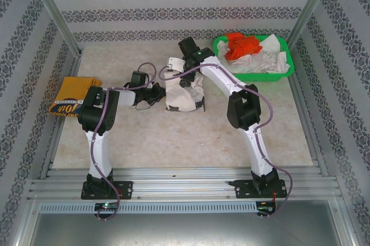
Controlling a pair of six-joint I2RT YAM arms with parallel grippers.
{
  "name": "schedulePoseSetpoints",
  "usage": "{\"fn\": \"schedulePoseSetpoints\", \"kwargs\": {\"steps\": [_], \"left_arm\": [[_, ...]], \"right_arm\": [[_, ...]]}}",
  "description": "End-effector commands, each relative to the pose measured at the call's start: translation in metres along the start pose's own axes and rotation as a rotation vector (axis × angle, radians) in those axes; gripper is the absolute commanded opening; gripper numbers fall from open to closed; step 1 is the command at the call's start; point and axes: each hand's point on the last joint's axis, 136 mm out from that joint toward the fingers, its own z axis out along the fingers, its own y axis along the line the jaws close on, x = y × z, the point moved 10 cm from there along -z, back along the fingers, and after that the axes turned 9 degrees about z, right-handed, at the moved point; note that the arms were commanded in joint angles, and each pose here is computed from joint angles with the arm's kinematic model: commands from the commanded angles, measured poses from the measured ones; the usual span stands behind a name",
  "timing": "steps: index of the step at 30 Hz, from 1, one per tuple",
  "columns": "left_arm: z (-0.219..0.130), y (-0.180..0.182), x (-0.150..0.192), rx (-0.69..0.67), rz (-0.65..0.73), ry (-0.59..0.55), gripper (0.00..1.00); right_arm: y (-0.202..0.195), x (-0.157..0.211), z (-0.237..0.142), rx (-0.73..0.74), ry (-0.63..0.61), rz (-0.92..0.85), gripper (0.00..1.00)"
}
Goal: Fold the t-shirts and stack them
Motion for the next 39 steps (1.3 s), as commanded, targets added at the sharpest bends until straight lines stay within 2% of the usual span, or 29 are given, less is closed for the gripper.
{"fn": "schedulePoseSetpoints", "kwargs": {"steps": [1,6,22,26,28,32,33,35,39], "left_arm": [[0.015,0.051,0.042,-0.176,-0.134,0.128,0.00],[0.015,0.051,0.043,-0.171,-0.127,0.126,0.00],[0.015,0.052,0.043,-0.161,-0.122,0.129,0.00],[0.015,0.052,0.044,-0.163,-0.124,0.131,0.00],[0.014,0.052,0.043,-0.164,-0.124,0.127,0.00],[0.012,0.053,0.045,-0.166,-0.123,0.121,0.01],[0.011,0.053,0.045,-0.168,-0.125,0.118,0.04],[0.010,0.055,0.047,-0.167,-0.129,0.110,0.09],[0.004,0.055,0.047,-0.150,-0.137,0.075,0.19]], "right_arm": [[-0.015,-0.002,0.006,0.064,-0.035,0.063,0.00],[-0.017,-0.006,0.011,0.046,-0.085,0.089,0.00],[-0.017,0.003,0.046,0.019,-0.062,0.118,0.00],[-0.019,-0.001,0.045,0.033,-0.085,0.120,0.13],[-0.021,-0.004,0.040,0.053,-0.103,0.123,0.25],[-0.030,-0.012,0.020,0.155,-0.187,0.185,0.68],[-0.032,-0.013,0.013,0.173,-0.212,0.213,0.75],[-0.037,-0.015,-0.001,0.210,-0.267,0.295,0.83],[-0.042,-0.006,-0.028,0.305,-0.353,0.527,0.88]]}}
